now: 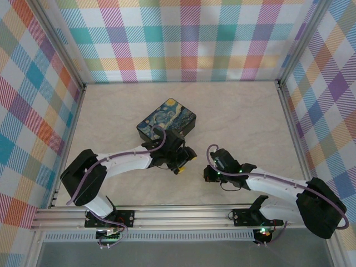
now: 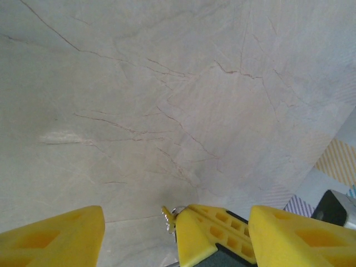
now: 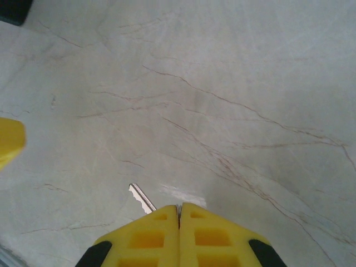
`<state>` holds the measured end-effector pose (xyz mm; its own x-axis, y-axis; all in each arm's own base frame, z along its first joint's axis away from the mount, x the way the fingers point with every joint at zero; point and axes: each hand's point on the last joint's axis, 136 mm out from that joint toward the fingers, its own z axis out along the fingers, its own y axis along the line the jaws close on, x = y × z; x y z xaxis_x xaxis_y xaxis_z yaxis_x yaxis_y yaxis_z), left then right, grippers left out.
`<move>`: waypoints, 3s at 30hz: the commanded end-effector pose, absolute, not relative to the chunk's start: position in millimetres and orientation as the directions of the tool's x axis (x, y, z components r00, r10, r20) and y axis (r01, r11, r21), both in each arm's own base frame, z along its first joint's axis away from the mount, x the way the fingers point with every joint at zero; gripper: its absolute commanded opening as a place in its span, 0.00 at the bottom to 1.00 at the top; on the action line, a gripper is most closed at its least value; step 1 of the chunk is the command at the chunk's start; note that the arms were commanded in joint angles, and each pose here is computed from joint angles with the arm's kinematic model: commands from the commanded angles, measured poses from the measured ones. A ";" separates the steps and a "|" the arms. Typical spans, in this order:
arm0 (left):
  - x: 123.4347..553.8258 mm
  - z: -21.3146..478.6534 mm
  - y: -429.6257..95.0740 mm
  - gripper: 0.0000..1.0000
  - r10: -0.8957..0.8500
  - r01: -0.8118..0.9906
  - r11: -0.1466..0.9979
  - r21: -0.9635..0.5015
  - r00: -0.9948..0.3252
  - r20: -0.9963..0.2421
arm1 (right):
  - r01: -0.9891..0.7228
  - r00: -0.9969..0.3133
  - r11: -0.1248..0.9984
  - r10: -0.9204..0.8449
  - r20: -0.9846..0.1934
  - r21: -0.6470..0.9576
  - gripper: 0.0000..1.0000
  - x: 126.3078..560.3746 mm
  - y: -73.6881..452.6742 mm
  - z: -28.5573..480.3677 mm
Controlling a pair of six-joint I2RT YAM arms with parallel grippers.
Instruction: Unlock the padlock with the key
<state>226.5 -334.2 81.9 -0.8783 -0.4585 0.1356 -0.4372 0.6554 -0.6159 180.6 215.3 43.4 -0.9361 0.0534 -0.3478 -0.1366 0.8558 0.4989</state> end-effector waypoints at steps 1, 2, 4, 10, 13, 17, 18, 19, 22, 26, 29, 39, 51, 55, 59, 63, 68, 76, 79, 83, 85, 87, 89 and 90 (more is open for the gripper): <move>224.4 84.1 -349.5 0.67 -0.474 -0.475 0.620 -0.624 -0.861 0.184 | -0.180 -0.924 0.822 0.047 -0.379 0.540 0.04 189.7 232.7 60.9; 223.6 82.5 -352.2 0.66 -0.473 -0.479 0.617 -0.624 -0.860 0.193 | -0.180 -0.924 0.820 0.048 -0.380 0.543 0.04 190.9 234.2 62.2; 222.7 81.2 -359.1 0.65 -0.465 -0.481 0.611 -0.629 -0.861 0.207 | -0.183 -0.925 0.815 0.048 -0.378 0.550 0.04 192.1 237.2 63.3; 223.2 75.4 -362.8 0.60 -0.475 -0.494 0.609 -0.620 -0.854 0.213 | -0.190 -0.921 0.790 0.062 -0.385 0.582 0.04 195.6 245.2 73.1; 224.0 75.5 -365.1 0.56 -0.473 -0.492 0.607 -0.624 -0.855 0.215 | -0.191 -0.919 0.784 0.068 -0.387 0.590 0.04 197.3 247.7 76.5; 224.2 72.0 -363.3 0.49 -0.479 -0.498 0.607 -0.619 -0.851 0.216 | -0.192 -0.920 0.783 0.065 -0.385 0.591 0.04 198.9 250.1 78.0; 223.8 71.6 -362.8 0.46 -0.480 -0.498 0.607 -0.619 -0.851 0.214 | -0.192 -0.921 0.782 0.065 -0.385 0.592 0.04 199.2 251.0 78.5; 223.9 71.2 -362.8 0.45 -0.482 -0.500 0.606 -0.619 -0.850 0.214 | -0.191 -0.920 0.781 0.067 -0.385 0.594 0.04 199.8 251.3 78.8; 223.9 70.1 -360.9 0.41 -0.489 -0.507 0.603 -0.616 -0.845 0.216 | -0.184 -0.919 0.780 0.079 -0.386 0.599 0.04 201.9 252.5 80.3; 224.1 68.6 -357.3 0.34 -0.505 -0.518 0.601 -0.609 -0.837 0.213 | -0.173 -0.919 0.781 0.091 -0.384 0.600 0.03 204.9 253.4 81.5; 224.8 68.8 -356.1 0.28 -0.512 -0.521 0.598 -0.609 -0.833 0.209 | -0.168 -0.921 0.781 0.093 -0.379 0.601 0.03 206.2 254.7 81.6; 225.6 71.8 -348.3 0.17 -0.529 -0.521 0.605 -0.602 -0.828 0.186 | -0.157 -0.917 0.767 0.121 -0.380 0.622 0.03 217.2 255.9 88.7; 235.0 74.4 -340.3 0.00 -0.506 -0.463 0.648 -0.605 -0.855 0.113 | -0.152 -0.921 0.765 0.119 -0.370 0.626 0.10 221.1 256.7 88.9; 257.9 88.0 -335.3 0.00 -0.408 -0.291 0.711 -0.640 -0.912 -0.039 | -0.138 -0.922 0.776 0.127 -0.366 0.616 0.36 222.0 246.4 89.3; 276.3 108.1 -336.3 0.00 -0.277 -0.082 0.722 -0.687 -0.944 -0.179 | -0.146 -0.917 0.745 0.145 -0.372 0.651 0.47 225.0 235.0 101.9; 282.7 136.2 -342.4 0.00 -0.186 0.100 0.679 -0.727 -0.935 -0.302 | -0.235 -0.916 0.642 0.106 -0.388 0.730 0.54 227.8 244.3 130.6; 283.5 168.1 -353.2 0.00 -0.113 0.246 0.566 -0.787 -0.922 -0.370 | -0.341 -0.907 0.521 0.037 -0.420 0.782 0.50 234.3 261.1 156.1; 287.2 195.9 -348.3 0.00 -0.103 0.301 0.467 -0.832 -0.915 -0.389 | -0.387 -0.893 0.404 0.060 -0.446 0.829 0.42 242.6 265.7 173.6; 285.9 200.8 -346.6 0.00 -0.097 0.309 0.454 -0.836 -0.915 -0.392 | -0.390 -0.889 0.405 0.068 -0.453 0.827 0.41 244.1 264.6 173.5; 283.3 205.4 -344.9 0.00 -0.089 0.321 0.444 -0.837 -0.913 -0.397 | -0.401 -0.878 0.409 0.082 -0.471 0.820 0.41 246.3 261.0 176.1; 282.7 206.2 -344.7 0.00 -0.087 0.324 0.442 -0.836 -0.913 -0.400 | -0.415 -0.869 0.410 0.087 -0.488 0.812 0.38 247.8 260.5 179.3; 282.1 205.7 -345.0 0.00 -0.087 0.322 0.439 -0.839 -0.914 -0.396 | -0.421 -0.868 0.403 0.082 -0.490 0.813 0.36 247.8 261.7 181.3; 281.5 205.5 -345.4 0.00 -0.085 0.323 0.434 -0.841 -0.915 -0.395 | -0.418 -0.870 0.406 0.076 -0.487 0.812 0.36 248.4 262.2 181.0; 281.1 206.3 -345.4 0.00 -0.084 0.324 0.433 -0.842 -0.915 -0.395 | -0.419 -0.870 0.412 0.074 -0.488 0.809 0.36 248.9 262.0 181.2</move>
<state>285.1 -346.0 193.3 -0.9285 -0.0973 -0.3583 0.2744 0.4704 -0.8387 248.6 260.4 169.3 -0.8921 0.0869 -0.4434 -0.3656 0.4378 0.8214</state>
